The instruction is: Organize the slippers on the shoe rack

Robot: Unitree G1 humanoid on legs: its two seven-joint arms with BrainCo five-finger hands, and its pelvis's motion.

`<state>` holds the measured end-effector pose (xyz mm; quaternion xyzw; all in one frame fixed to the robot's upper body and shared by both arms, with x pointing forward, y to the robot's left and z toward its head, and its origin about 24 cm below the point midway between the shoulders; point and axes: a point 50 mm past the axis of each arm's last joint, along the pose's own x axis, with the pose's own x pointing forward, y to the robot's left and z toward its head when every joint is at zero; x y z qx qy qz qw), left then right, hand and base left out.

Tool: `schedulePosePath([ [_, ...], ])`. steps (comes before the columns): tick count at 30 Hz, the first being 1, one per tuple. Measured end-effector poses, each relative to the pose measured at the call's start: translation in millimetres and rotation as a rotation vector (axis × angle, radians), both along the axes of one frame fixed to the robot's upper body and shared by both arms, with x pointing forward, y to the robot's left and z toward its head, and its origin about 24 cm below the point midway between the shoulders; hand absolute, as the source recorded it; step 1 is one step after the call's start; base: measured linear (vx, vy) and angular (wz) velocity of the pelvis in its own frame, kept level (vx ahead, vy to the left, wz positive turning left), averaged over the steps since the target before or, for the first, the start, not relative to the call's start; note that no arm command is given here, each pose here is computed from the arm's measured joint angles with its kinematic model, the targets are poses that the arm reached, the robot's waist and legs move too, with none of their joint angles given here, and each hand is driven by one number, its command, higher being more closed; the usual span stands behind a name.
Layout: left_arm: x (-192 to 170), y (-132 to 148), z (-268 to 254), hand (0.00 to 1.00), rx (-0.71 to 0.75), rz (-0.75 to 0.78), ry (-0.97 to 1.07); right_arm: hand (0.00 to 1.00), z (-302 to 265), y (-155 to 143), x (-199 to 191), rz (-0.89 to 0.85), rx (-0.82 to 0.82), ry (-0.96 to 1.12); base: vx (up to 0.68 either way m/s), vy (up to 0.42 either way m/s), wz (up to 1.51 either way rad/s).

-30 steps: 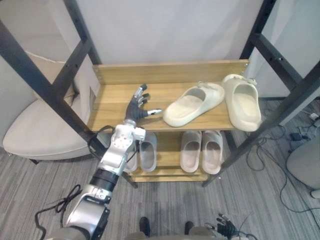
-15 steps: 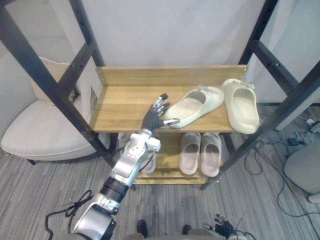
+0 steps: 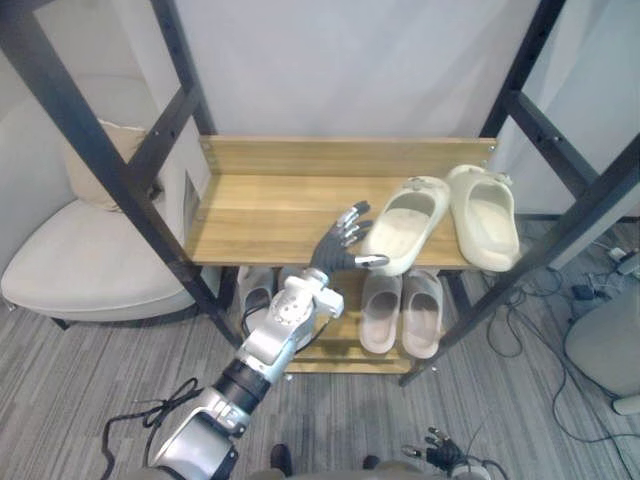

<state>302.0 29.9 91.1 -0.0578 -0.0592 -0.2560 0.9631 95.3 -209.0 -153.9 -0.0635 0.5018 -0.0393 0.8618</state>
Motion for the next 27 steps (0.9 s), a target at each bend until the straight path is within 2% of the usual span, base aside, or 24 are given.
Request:
schedulePosePath([
  [8, 2, -20, -1, 0.00, -0.005, -0.036, 0.025, 0.00, -1, -2, -2, -0.070, 0.015, -0.001, -0.03, 0.016, -0.15],
  [27, 28, -5, 12, 0.00, -0.030, 0.107, 0.024, 0.00, -2, -3, -10, -0.173, 0.037, -0.001, 0.00, 0.001, -0.06],
])
